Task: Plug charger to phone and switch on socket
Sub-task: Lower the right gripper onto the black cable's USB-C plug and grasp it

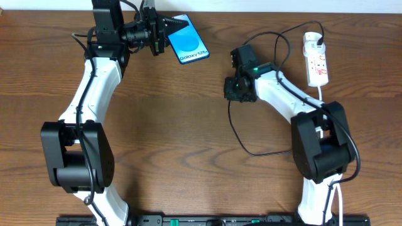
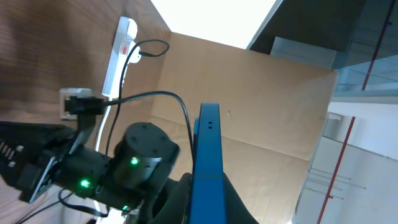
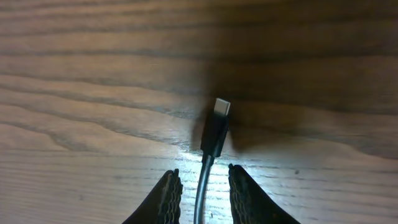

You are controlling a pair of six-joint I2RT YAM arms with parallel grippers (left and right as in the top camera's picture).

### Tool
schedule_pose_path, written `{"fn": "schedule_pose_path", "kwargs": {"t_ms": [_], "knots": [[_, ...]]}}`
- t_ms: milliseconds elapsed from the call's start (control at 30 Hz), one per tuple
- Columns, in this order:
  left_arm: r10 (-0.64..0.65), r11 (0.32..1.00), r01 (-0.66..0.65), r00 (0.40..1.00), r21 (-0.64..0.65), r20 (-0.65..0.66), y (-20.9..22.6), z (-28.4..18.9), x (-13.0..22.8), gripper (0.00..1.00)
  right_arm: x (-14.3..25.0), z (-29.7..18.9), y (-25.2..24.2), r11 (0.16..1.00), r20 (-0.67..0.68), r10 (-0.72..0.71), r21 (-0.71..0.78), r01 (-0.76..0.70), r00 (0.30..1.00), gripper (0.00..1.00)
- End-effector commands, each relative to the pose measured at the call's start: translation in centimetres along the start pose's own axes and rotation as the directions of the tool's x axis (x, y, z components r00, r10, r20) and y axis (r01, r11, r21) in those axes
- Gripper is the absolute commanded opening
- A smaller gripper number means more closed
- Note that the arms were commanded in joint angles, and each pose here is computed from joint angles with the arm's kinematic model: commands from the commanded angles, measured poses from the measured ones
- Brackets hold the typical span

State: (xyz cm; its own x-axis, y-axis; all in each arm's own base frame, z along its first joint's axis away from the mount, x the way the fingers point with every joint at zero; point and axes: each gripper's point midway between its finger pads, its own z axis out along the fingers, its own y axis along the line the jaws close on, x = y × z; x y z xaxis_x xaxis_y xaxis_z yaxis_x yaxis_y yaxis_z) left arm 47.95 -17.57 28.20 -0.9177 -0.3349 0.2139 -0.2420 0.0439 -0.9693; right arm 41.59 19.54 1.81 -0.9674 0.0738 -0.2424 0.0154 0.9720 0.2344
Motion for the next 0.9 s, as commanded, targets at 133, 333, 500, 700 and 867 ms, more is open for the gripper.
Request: {"fn": "schedule_pose_path", "kwargs": {"t_ms": [133,333,500,700,867], "knots": [[0.078,0.997,-0.078,0.997,0.026,0.002,-2.5,-0.7,0.6,0.07,-0.8,0.1,0.4,1.000,0.035,-0.024,0.020,0.023,0.999,0.25],[0.079,0.997,-0.079,0.997,0.027,0.002,-2.6,-0.7,0.6,0.07,-0.5,0.8,0.2,1.000,0.022,-0.013,0.026,0.013,1.000,0.25],[0.078,0.997,-0.078,0.997,0.026,0.002,-2.5,-0.7,0.6,0.07,0.3,2.1,-0.2,0.999,-0.011,0.003,0.036,-0.003,1.000,0.23],[0.079,0.997,-0.079,0.997,0.027,0.002,-2.6,-0.7,0.6,0.07,0.8,2.7,-0.2,0.999,-0.026,-0.001,0.041,0.003,1.000,0.23],[0.078,0.997,-0.078,0.997,0.026,0.002,-2.5,-0.7,0.6,0.07,0.9,2.7,-0.6,0.998,-0.028,-0.001,0.065,0.003,1.000,0.16]]}}
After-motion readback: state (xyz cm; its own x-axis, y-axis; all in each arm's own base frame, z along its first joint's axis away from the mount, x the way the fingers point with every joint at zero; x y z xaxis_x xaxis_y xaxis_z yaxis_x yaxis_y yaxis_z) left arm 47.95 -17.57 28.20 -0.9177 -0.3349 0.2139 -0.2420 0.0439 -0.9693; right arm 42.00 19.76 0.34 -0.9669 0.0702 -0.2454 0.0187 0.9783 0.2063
